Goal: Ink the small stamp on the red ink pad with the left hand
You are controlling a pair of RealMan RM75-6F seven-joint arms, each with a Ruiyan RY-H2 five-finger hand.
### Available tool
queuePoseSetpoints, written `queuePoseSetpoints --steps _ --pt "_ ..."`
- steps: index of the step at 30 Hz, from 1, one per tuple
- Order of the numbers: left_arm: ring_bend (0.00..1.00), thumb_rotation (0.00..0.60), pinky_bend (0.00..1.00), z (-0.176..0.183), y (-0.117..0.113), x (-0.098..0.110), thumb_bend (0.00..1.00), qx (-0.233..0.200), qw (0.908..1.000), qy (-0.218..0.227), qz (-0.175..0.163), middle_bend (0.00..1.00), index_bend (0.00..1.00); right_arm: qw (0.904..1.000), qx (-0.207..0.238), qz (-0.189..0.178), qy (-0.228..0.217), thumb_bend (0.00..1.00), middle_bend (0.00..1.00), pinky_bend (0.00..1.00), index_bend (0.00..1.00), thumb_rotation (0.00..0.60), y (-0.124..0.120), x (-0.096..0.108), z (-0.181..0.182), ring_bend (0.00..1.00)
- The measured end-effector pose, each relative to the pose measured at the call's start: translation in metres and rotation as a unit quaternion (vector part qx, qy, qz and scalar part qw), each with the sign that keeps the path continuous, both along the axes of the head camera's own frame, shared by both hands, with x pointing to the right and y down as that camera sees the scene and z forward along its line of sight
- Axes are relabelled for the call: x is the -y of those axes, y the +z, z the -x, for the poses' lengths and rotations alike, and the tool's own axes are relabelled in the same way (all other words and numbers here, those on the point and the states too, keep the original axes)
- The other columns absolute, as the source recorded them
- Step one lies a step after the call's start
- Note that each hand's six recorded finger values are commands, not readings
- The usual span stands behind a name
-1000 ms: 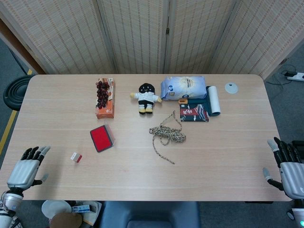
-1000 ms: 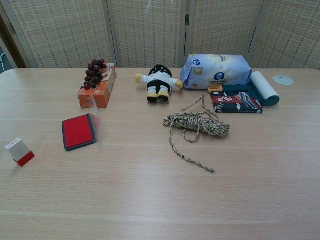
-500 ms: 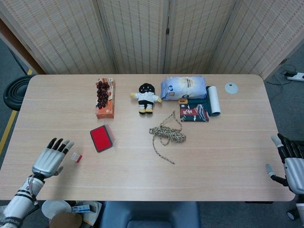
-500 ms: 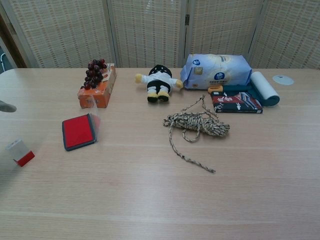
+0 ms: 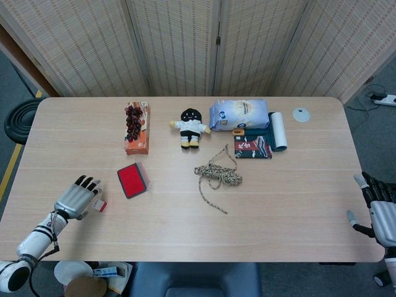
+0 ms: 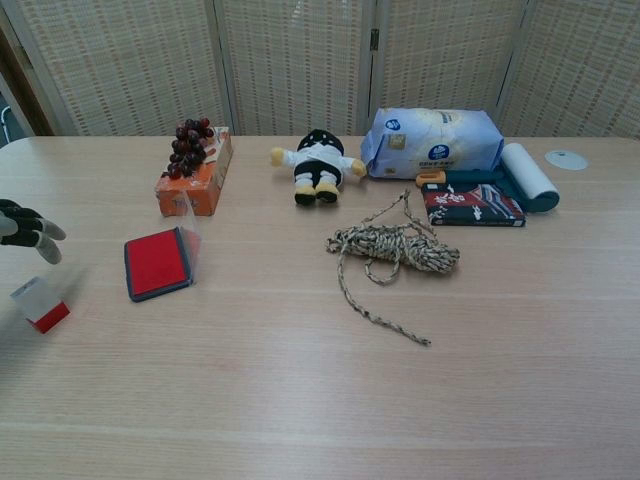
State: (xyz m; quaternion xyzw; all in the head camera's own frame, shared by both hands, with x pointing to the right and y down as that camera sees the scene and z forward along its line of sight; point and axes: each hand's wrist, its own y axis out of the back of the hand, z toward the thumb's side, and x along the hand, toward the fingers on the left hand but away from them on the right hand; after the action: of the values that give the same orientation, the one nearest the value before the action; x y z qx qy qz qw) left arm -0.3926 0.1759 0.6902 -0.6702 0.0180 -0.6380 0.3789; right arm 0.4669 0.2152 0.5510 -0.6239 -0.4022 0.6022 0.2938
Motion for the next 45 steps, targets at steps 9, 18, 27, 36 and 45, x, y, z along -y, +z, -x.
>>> queuePoseSetpoints --steps 9,18,27,36,45 --pt "0.0 0.6 0.0 0.005 0.01 0.007 0.3 0.0 0.9993 -0.033 0.02 0.01 0.23 1.0 0.003 0.0 0.001 0.38 0.0 0.0 0.02 0.6 0.001 0.003 -0.001 0.0" --pt "0.0 0.6 0.0 0.001 0.014 0.004 0.3 0.0 0.9987 -0.043 0.026 0.02 0.24 0.9999 0.008 -0.007 0.002 0.38 0.0 0.0 0.02 0.6 -0.005 0.002 -0.003 0.0" --pt "0.0 0.6 0.0 -0.004 0.014 -0.001 0.3 0.002 0.9982 -0.055 0.024 0.03 0.26 0.9998 0.015 -0.01 -0.005 0.38 0.0 0.0 0.02 0.6 -0.009 0.0 0.0 0.0" --pt "0.0 0.6 0.0 -0.011 0.018 -0.004 0.3 0.009 0.9981 -0.057 0.023 0.05 0.29 0.9995 0.022 -0.019 -0.009 0.38 0.0 0.0 0.02 0.6 -0.018 -0.004 0.0 0.0" --pt "0.0 0.6 0.0 -0.021 0.022 0.001 0.3 0.007 0.9983 -0.054 0.022 0.1 0.36 0.9995 0.022 -0.023 -0.007 0.38 0.0 0.0 0.02 0.6 -0.021 -0.005 -0.001 0.0"
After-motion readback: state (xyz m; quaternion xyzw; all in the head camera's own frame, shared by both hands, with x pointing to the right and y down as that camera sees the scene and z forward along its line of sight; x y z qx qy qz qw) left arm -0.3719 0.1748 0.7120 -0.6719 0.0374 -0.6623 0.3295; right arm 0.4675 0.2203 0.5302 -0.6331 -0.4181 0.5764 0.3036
